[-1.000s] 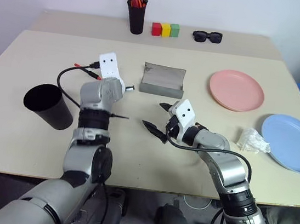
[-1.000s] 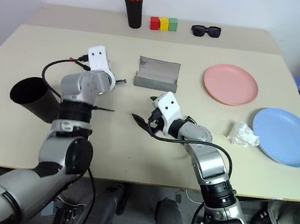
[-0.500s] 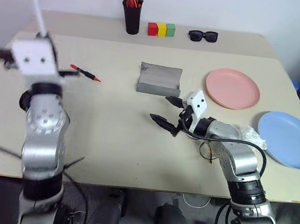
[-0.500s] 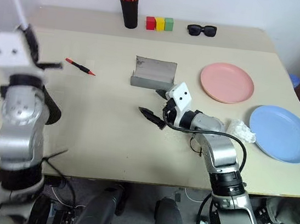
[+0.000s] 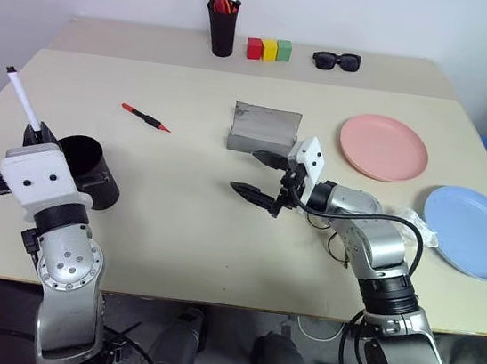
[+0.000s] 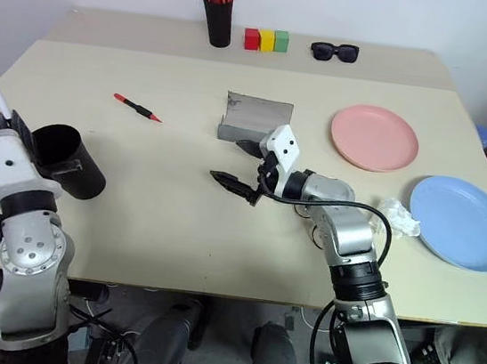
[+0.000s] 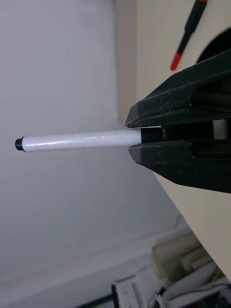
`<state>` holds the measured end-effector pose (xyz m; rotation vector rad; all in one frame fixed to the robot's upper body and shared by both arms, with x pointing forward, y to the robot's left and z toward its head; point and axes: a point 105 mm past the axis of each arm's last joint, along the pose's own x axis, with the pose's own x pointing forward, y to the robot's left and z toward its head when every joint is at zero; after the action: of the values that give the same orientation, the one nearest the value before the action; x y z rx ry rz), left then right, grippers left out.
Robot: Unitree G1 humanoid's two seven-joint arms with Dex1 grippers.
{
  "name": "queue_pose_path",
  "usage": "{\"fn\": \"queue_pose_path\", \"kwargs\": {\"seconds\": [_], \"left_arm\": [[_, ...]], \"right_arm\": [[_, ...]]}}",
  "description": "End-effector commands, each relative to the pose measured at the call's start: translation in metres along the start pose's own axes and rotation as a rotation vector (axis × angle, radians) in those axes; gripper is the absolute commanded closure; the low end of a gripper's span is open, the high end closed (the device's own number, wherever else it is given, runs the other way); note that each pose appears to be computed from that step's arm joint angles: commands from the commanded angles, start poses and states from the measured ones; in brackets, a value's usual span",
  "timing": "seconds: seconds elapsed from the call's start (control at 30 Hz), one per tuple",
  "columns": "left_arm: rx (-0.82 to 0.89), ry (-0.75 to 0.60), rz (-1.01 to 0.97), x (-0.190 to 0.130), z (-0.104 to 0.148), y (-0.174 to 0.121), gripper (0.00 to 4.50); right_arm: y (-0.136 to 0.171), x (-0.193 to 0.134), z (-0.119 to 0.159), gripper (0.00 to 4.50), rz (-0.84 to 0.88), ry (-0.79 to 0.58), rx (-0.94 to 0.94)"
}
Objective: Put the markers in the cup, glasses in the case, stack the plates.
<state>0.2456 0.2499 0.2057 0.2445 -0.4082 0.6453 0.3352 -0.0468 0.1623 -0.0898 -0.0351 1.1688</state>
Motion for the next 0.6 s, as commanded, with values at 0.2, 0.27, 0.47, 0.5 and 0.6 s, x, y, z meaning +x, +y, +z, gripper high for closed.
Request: {"fn": "queue_pose_path", "kwargs": {"seconds": [0.2, 0.27, 0.47, 0.5, 0.6], "left_arm": [[-0.017, -0.017, 0.031, 0.003, 0.004, 0.004, 4.47], [-0.022, -0.018, 0.027, 0.004, 0.005, 0.003, 4.47], [-0.033, -0.013, 0.026, 0.005, 0.005, -0.002, 4.06], [-0.034, -0.01, 0.027, 0.005, 0.005, -0.003, 3.6], [-0.037, -0.003, 0.025, 0.004, 0.002, -0.004, 2.26]], "right_arm": [[0.03, -0.003, 0.017, 0.0, 0.179, -0.064, 0.003], [0.033, -0.003, 0.015, 0.0, 0.182, -0.059, -0.001], [0.035, -0.002, 0.011, 0.0, 0.182, -0.049, -0.005], [0.036, -0.002, 0.011, 0.0, 0.184, -0.049, -0.005], [0.037, -0.001, 0.011, 0.0, 0.19, -0.048, -0.004]]}}
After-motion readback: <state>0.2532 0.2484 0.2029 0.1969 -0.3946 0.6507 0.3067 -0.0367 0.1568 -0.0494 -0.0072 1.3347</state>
